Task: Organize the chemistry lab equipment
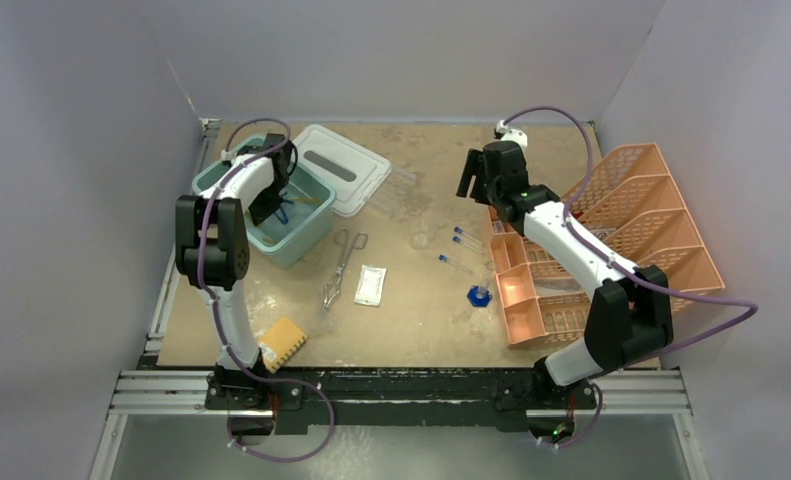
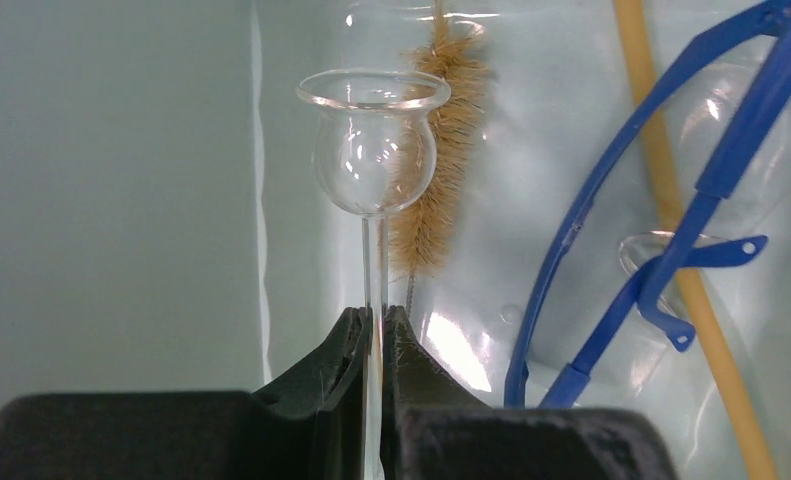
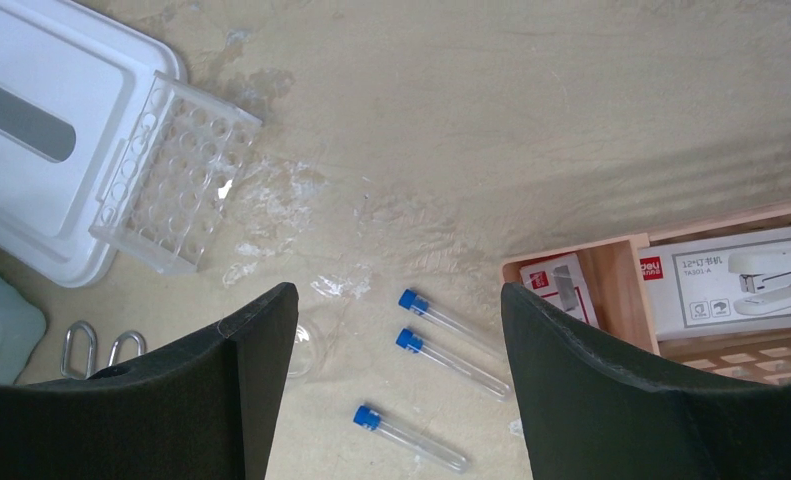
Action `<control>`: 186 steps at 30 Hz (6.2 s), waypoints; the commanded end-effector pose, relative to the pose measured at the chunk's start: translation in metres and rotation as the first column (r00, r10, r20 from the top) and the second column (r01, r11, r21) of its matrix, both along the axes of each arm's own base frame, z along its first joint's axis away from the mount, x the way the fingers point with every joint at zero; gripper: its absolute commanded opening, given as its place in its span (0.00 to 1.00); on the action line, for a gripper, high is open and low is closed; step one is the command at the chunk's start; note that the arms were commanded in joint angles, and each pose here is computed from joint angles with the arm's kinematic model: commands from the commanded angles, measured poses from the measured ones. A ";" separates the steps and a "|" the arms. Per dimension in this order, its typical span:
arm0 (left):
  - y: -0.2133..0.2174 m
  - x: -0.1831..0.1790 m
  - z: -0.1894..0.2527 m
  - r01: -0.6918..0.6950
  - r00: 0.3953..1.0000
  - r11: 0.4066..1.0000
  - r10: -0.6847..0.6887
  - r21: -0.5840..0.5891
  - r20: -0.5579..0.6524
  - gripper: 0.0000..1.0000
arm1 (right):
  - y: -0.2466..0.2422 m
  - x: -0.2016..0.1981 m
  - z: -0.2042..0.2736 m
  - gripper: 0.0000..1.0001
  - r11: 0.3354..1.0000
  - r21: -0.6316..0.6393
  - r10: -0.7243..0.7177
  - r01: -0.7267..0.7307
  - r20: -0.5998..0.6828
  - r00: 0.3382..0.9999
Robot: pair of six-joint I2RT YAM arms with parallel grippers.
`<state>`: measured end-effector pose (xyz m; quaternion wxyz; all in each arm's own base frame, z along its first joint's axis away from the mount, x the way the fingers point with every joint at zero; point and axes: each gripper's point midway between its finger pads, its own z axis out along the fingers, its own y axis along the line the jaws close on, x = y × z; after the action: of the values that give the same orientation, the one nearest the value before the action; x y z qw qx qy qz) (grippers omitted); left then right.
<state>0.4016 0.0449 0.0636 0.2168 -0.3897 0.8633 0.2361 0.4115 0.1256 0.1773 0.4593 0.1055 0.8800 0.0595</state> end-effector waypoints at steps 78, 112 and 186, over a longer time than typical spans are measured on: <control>-0.183 -0.212 -0.022 0.596 0.742 0.632 -0.669 -0.496 0.040 0.45 | 0.037 -0.064 0.019 0.74 0.934 0.330 0.151 -0.139 -0.011 0.989; -0.150 -0.225 -0.056 0.481 0.822 0.785 -0.559 -0.390 -0.109 0.04 | 0.035 -0.071 0.008 0.73 0.933 0.339 0.144 -0.125 -0.032 0.989; -0.101 0.053 0.022 0.340 0.884 0.897 -0.204 -0.280 0.421 0.01 | 0.060 0.029 0.029 0.73 0.955 0.160 0.245 -0.248 0.040 0.969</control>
<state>0.4404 -0.0529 0.0891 0.3220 -0.3170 0.8917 -0.0256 0.4295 0.1879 0.1797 0.4104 0.0383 0.8911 0.1898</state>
